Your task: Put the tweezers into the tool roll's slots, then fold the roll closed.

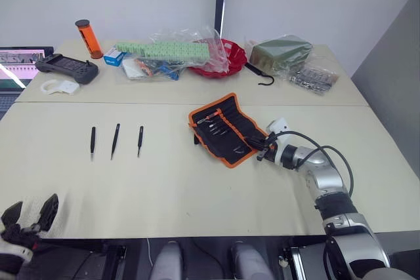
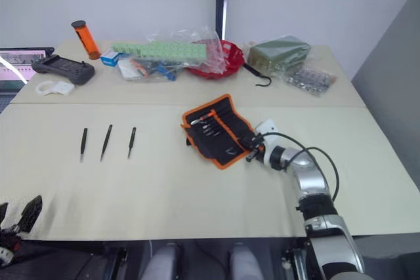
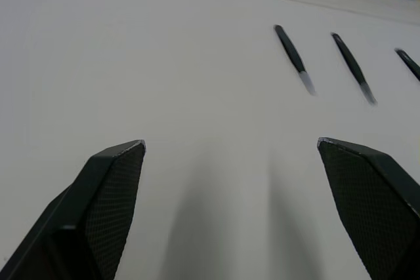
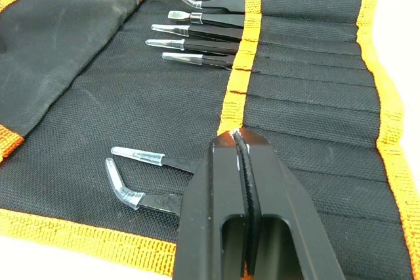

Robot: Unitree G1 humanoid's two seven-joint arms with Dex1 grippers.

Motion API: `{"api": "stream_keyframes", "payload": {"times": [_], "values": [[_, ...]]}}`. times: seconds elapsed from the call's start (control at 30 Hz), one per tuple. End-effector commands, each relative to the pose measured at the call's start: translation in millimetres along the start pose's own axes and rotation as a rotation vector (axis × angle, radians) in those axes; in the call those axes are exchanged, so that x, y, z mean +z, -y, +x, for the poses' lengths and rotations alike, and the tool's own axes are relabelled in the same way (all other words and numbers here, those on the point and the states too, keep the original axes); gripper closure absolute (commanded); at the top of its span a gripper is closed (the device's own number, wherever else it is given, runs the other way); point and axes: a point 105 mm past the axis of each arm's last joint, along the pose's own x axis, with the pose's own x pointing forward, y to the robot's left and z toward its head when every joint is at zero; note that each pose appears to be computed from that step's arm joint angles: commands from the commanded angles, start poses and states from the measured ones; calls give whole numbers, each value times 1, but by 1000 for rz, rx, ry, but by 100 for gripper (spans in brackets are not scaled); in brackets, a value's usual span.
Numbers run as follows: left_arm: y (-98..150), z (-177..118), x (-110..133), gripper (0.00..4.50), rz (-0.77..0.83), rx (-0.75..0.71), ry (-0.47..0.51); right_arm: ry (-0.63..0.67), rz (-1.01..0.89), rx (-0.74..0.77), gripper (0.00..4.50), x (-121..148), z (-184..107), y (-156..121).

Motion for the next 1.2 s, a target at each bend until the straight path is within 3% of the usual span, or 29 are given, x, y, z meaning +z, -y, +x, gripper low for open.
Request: {"api": "stream_keyframes", "payload": {"times": [0.03, 0.13, 0.23, 0.5, 0.73, 0.83, 1.2], "values": [[28, 21, 22, 3, -44, 6, 62, -46, 11, 3, 450, -12, -1, -4], [46, 32, 22, 3, -54, -48, 34, -46, 9, -2, 450, -12, -3, -4], [54, 57, 10, 3, 58, 26, -52, -56, 1, -10, 450, -13, -6, -3], [68, 88, -3, 3, 92, 102, -111, -55, 6, -13, 450, -11, -9, -4], [85, 111, -10, 3, 178, 71, -151, -51, 5, -7, 450, -8, -10, -9], [92, 117, -15, 81, 201, 55, -170, -54, 5, -5, 450, -8, -10, -11], [95, 117, -24, 449, 182, 91, -194, -56, -13, -9, 450, -5, -9, -10]]}}
